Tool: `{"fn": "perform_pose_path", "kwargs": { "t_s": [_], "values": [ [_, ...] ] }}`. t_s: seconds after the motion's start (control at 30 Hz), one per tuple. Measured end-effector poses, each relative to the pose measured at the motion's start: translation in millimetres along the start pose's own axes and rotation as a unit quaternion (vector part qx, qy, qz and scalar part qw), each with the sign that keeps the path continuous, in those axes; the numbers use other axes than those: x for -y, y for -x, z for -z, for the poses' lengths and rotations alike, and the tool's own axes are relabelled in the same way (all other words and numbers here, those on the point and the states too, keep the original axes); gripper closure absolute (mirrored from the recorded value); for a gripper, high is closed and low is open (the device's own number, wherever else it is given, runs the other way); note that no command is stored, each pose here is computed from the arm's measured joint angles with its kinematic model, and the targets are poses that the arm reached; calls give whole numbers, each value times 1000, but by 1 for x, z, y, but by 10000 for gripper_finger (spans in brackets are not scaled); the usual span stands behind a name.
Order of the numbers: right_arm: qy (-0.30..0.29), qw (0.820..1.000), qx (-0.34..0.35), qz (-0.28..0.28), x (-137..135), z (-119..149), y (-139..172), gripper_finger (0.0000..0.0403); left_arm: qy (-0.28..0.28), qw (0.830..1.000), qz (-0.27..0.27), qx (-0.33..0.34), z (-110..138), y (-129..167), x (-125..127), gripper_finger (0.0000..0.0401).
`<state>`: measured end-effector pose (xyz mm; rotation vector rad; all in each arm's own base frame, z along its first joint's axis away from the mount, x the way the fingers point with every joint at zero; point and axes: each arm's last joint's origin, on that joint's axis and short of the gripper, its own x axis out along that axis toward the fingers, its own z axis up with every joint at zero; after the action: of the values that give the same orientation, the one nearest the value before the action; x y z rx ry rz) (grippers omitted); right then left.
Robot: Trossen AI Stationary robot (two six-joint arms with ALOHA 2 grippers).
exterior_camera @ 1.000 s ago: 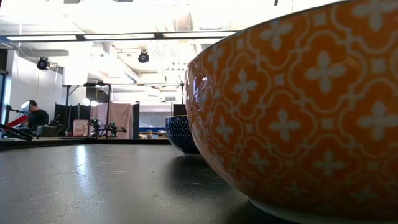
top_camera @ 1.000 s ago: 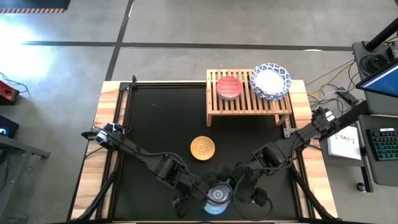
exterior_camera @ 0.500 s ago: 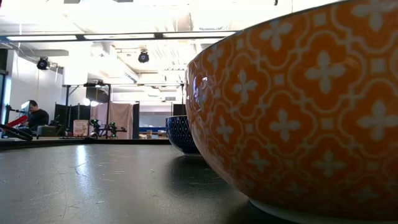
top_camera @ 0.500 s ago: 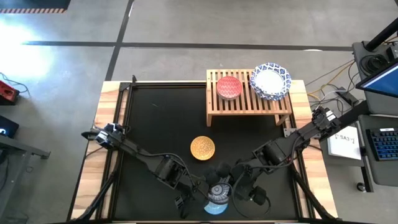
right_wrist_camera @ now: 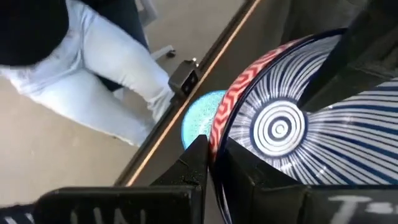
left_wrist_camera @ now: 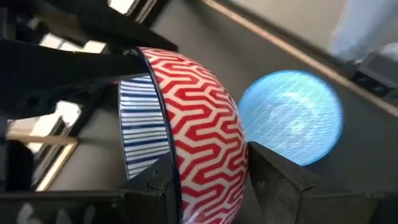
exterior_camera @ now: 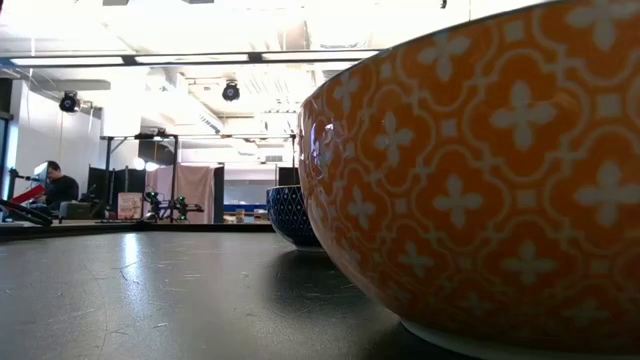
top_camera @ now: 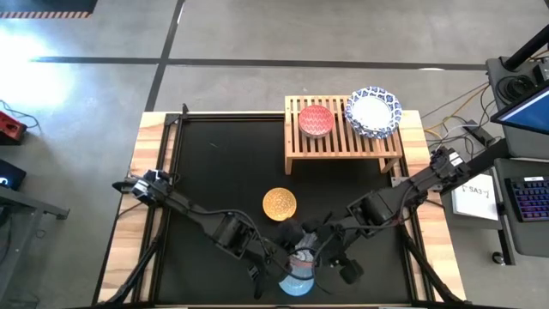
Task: Place and stack bowls onto a shelf
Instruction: Stack the blue patterned bowl on top of the red patterned bowl on the shelf
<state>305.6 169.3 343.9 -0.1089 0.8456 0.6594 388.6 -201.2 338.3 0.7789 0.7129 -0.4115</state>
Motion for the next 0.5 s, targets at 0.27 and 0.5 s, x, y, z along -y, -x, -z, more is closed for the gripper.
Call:
{"fn": "perform_pose_path", "kwargs": {
  "t_s": [0.27, 0.5],
  "values": [
    [-23, 1000, 2, 19, 2, 0, 0, 378, 5, 1000, -14, -10, 1, 0, -1, 262],
    [-1, 1000, 0, 20, 2, 0, 0, 390, 5, 1000, -15, -11, 1, 1, -1, 262]
  ]
}}
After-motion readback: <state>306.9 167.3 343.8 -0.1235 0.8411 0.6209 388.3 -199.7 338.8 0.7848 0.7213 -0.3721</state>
